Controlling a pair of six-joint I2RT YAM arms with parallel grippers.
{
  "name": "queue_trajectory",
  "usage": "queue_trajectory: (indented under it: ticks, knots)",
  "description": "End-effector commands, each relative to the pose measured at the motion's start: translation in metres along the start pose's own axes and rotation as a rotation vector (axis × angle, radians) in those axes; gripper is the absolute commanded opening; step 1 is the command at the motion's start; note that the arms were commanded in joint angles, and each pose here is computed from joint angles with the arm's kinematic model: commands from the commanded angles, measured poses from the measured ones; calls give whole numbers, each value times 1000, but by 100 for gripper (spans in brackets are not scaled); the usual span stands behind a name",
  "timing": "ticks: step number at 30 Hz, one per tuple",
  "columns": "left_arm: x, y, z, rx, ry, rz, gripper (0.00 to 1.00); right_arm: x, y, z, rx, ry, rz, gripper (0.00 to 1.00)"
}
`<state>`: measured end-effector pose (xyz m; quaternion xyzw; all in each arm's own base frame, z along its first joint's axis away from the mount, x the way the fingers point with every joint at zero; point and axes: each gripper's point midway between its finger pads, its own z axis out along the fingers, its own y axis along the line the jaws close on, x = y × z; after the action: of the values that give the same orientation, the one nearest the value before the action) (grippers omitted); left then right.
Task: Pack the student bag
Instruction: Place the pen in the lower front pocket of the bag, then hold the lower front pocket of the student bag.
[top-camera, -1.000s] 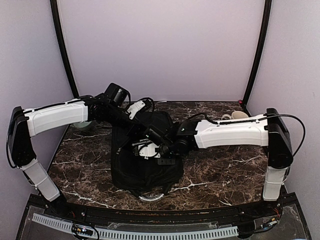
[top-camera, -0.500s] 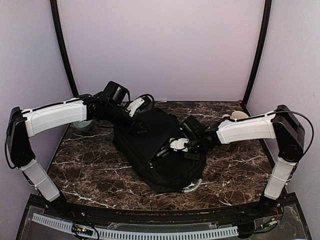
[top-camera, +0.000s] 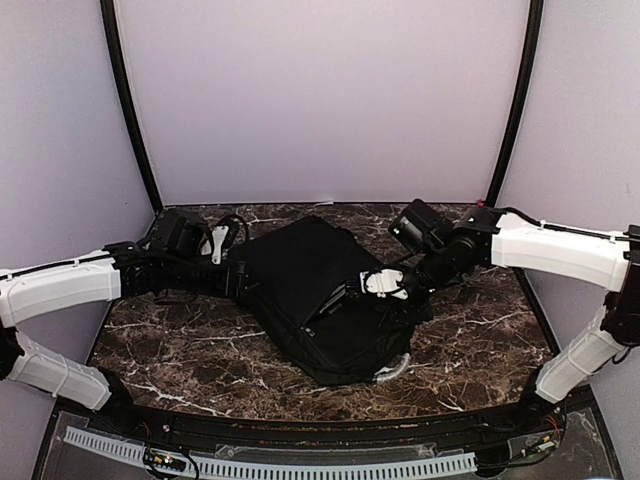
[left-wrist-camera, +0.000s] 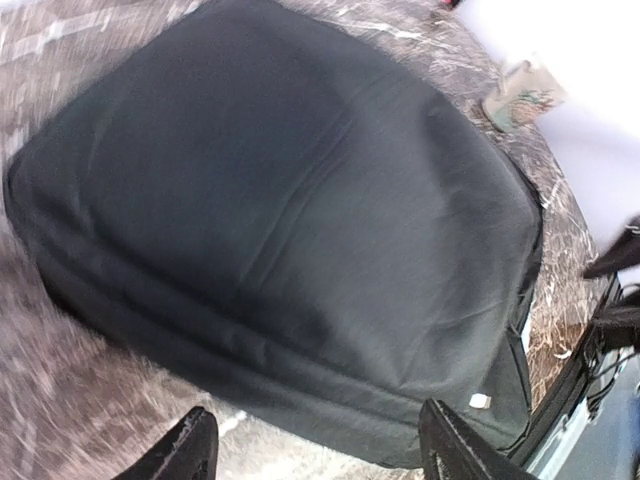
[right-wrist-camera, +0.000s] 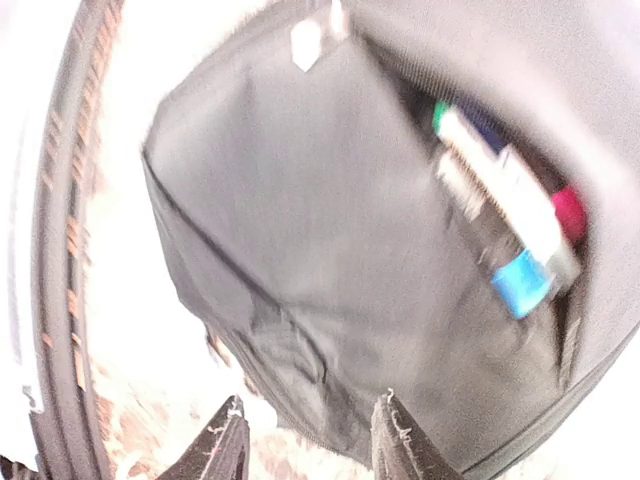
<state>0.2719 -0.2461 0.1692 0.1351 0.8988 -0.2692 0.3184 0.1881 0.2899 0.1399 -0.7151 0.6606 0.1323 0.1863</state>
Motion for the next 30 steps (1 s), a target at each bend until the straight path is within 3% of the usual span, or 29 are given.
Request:
queue_trajectory:
  ticks: [1,5,8,11,21,30]
  knots:
    - [15,5,5,27,-33,-225,71,-47,3,-23,-84,-189,48,42]
    - [33,0,9,73,-4,-322,71,-89,-34,-32,5,-315,84,42]
    - [51,-1,15,54,29,-375,86,-115,-52,-35,-14,-414,108,42]
    - [65,-5,23,52,52,-417,87,-121,-71,-21,-17,-468,173,41]
    - [85,-32,55,153,97,-468,85,-68,-77,81,-85,-289,383,36]
    - [85,-46,80,222,117,-460,75,-53,-80,99,-72,-232,407,36]
